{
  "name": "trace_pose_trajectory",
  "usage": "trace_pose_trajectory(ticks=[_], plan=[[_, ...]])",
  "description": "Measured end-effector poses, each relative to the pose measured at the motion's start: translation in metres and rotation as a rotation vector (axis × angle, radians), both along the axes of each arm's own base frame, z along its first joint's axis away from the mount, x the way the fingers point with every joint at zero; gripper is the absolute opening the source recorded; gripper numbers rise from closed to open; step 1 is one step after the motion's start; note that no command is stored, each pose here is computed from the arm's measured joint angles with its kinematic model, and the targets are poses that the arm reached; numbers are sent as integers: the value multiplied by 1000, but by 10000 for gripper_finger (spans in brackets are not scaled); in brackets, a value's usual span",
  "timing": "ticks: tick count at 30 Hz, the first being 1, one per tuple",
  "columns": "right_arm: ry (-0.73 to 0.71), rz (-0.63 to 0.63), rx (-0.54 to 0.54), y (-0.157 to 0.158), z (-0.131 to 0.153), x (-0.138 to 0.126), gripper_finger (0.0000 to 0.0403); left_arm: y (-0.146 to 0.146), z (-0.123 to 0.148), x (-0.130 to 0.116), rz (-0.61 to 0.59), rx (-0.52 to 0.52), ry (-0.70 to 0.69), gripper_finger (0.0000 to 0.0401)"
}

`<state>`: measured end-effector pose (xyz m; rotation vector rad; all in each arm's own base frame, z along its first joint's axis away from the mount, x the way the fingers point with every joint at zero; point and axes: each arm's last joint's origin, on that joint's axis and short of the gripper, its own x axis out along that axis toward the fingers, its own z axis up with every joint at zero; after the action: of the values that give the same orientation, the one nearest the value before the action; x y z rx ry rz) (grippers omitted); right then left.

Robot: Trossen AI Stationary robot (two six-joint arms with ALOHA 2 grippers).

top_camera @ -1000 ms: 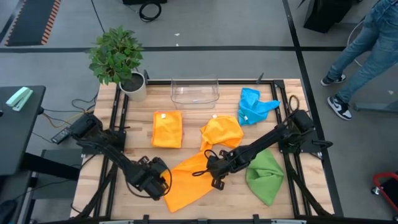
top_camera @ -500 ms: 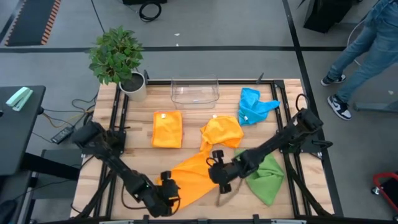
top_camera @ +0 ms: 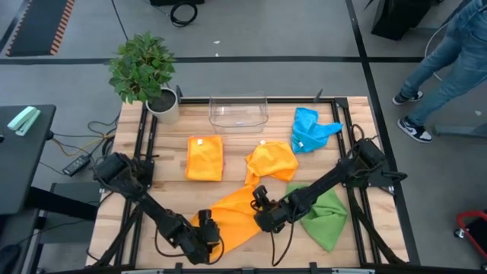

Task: Fold microfiber towels
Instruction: Fold the left orange microfiber cloth

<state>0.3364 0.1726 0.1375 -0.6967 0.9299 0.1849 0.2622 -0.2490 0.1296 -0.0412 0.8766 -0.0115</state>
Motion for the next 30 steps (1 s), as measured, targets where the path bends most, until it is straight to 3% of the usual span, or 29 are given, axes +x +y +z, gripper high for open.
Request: trace_pose_trajectory(ticks=[19, 24, 30], plan=[[22, 62, -40, 2, -19, 6, 161, 3, 0, 2, 19, -2, 5, 229], [-37, 24, -31, 4, -8, 5, 115, 3, 0, 2, 35, -16, 5, 229], [-51, -48, 33, -2, -5, 8, 17, 3, 0, 2, 35, -15, 6, 228]])
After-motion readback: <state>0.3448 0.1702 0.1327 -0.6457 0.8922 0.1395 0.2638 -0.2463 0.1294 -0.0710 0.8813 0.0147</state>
